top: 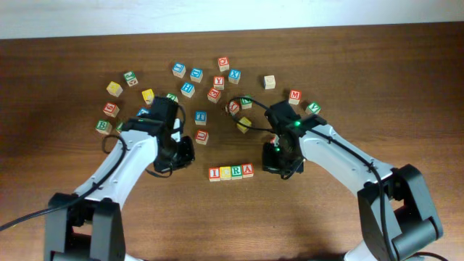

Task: Spell out ICRA

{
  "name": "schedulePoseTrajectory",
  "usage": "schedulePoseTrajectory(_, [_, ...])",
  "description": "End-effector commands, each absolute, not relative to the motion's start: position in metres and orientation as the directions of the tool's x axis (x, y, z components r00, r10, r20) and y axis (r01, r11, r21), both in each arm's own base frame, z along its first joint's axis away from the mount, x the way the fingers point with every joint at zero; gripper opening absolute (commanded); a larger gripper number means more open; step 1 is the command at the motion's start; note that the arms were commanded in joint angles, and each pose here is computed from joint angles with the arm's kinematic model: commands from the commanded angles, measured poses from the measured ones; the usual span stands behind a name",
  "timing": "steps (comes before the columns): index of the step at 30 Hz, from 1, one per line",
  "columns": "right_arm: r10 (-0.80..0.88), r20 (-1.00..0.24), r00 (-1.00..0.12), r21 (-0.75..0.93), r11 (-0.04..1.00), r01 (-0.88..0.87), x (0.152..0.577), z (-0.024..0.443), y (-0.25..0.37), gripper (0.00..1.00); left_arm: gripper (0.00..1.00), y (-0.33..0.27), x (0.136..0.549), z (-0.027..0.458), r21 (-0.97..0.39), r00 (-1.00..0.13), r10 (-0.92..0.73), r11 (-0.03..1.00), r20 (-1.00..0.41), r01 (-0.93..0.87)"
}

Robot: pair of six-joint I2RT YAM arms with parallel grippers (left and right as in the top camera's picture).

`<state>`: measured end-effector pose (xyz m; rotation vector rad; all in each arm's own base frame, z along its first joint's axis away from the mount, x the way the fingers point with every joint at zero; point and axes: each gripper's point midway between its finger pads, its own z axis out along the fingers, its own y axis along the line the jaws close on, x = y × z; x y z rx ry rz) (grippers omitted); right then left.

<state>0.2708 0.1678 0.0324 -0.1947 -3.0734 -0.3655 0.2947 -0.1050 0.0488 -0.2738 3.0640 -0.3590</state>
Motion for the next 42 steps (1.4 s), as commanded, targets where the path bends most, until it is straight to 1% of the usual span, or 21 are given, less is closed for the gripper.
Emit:
schedulePoseTrajectory(1, [0.107,0.050,-0.993,0.233,0.966,0.116,0.279,0.022,0.174,0.04,0.00,-0.121,0.288,0.041,-0.229,-0.988,-0.153,0.962,0.011,-0.151])
schedulePoseTrajectory(5, [0.089,0.049,-0.995,0.237,0.967,0.099,0.278,0.018,0.181,0.04,0.00,-0.131,0.281,0.022,-0.221,-0.988,-0.137,0.964,0.070,-0.150])
schedulePoseTrajectory(7, [0.069,0.036,-0.997,0.245,0.967,0.075,0.276,0.018,0.190,0.04,0.00,-0.139,0.278,0.015,-0.245,-0.987,-0.126,0.958,0.104,-0.148])
schedulePoseTrajectory(11, [0.077,0.017,-0.997,0.257,0.963,0.078,0.279,0.017,0.200,0.04,0.00,-0.144,0.273,0.003,-0.235,-0.985,-0.108,0.962,0.135,-0.138])
schedulePoseTrajectory(16, [0.073,0.051,-0.996,0.249,0.965,0.083,0.277,0.002,0.202,0.04,0.00,-0.146,0.273,0.003,-0.237,-0.986,-0.103,0.962,0.134,-0.133])
schedulePoseTrajectory(21, [0.048,0.032,-0.998,0.295,0.954,0.056,0.279,0.004,0.216,0.04,0.00,-0.148,0.276,0.004,-0.246,-0.987,-0.102,0.960,0.122,-0.130])
schedulePoseTrajectory(24, [0.034,0.018,-0.999,0.303,0.952,0.038,0.279,0.005,0.224,0.04,0.00,-0.155,0.277,0.006,-0.289,-0.988,-0.096,0.949,0.124,-0.129])
schedulePoseTrajectory(32, [0.033,0.042,-0.999,0.315,0.948,0.044,0.274,0.005,0.226,0.04,0.01,-0.157,0.280,0.006,-0.295,-0.989,-0.095,0.947,0.115,-0.125])
schedulePoseTrajectory(35, [0.032,0.044,-0.999,0.318,0.947,0.044,0.274,0.005,0.226,0.04,0.01,-0.161,0.282,0.007,-0.319,-0.990,-0.088,0.940,0.109,-0.119])
schedulePoseTrajectory(42, [0.032,0.043,-0.999,0.320,0.946,0.044,0.274,0.005,0.226,0.04,0.01,-0.160,0.282,0.007,-0.312,-0.990,-0.089,0.943,0.107,-0.119])
